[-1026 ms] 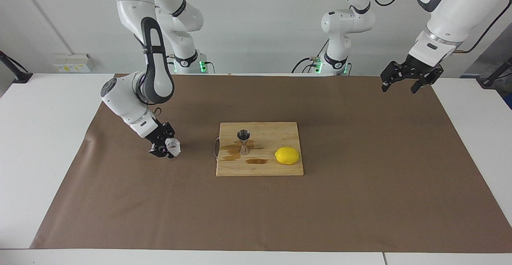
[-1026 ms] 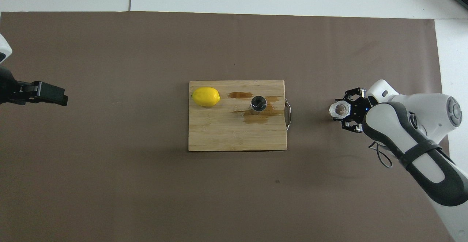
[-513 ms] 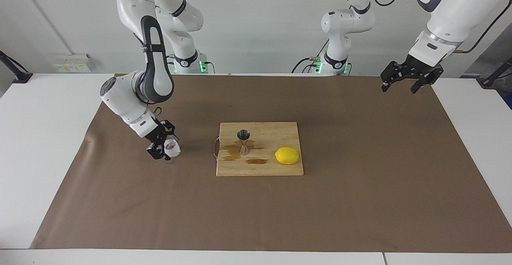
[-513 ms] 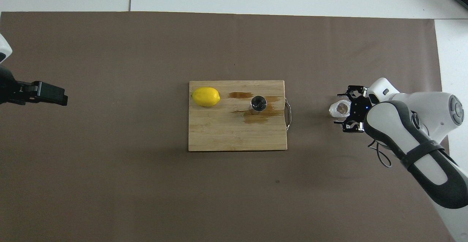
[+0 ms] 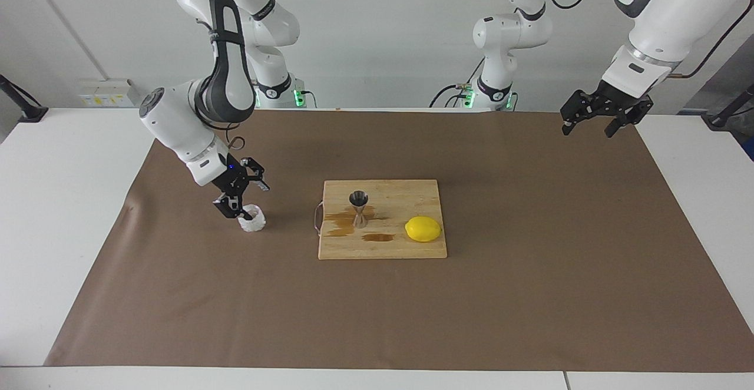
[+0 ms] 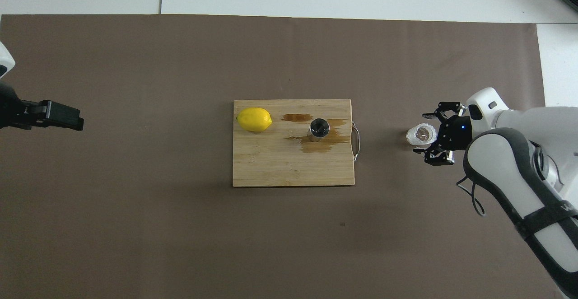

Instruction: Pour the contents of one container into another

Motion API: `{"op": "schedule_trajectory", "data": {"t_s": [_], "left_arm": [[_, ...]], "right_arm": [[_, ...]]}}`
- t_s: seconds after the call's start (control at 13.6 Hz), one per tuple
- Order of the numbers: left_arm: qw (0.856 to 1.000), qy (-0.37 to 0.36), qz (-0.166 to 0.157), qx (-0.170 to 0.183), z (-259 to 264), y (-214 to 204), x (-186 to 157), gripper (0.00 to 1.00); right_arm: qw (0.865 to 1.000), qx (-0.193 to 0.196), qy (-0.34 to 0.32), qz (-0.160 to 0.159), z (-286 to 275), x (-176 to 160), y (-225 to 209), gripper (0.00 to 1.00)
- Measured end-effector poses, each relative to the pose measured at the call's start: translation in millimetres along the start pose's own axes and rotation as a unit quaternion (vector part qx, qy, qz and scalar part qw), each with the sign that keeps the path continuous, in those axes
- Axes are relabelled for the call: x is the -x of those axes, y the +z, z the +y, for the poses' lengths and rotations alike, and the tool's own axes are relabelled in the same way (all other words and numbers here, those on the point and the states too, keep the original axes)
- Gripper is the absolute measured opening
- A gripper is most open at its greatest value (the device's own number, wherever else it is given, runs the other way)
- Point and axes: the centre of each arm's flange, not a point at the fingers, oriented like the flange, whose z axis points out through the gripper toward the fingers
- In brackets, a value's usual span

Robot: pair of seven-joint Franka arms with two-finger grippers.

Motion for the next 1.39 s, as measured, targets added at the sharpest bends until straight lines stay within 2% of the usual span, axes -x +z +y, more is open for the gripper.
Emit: {"op": "schedule_trajectory", "data": {"t_s": [0.22, 0.37, 0.66, 0.88, 1.17, 1.25, 1.39], "left_arm": [[1.000, 0.000, 0.000, 0.000, 0, 0, 0, 1.00], [1.000, 0.000, 0.000, 0.000, 0, 0, 0, 1.00], [1.000, 0.000, 0.000, 0.000, 0, 0, 0, 1.00], [1.000, 0.000, 0.000, 0.000, 0, 0, 0, 1.00], [1.000, 0.000, 0.000, 0.000, 0, 0, 0, 1.00], [1.000, 0.000, 0.000, 0.000, 0, 0, 0, 1.00], [1.000, 0.000, 0.000, 0.000, 0, 0, 0, 1.00]], "right_arm": [[0.997, 0.007, 0.057, -0.046, -2, -14, -17, 1.00], [0.990, 0.014, 0.113, -0.080, -5, -21, -16, 1.00], [0.960, 0.019, 0.244, -0.137, -8, -26, -21, 1.00], [0.933, 0.021, 0.319, -0.163, -6, -34, -38, 1.00], [0.880, 0.037, 0.436, -0.184, -6, -49, -76, 1.00], [0.863, 0.047, 0.465, -0.191, -6, -53, -88, 1.00], [0.818, 0.062, 0.535, -0.203, -7, -63, -115, 1.00]]}}
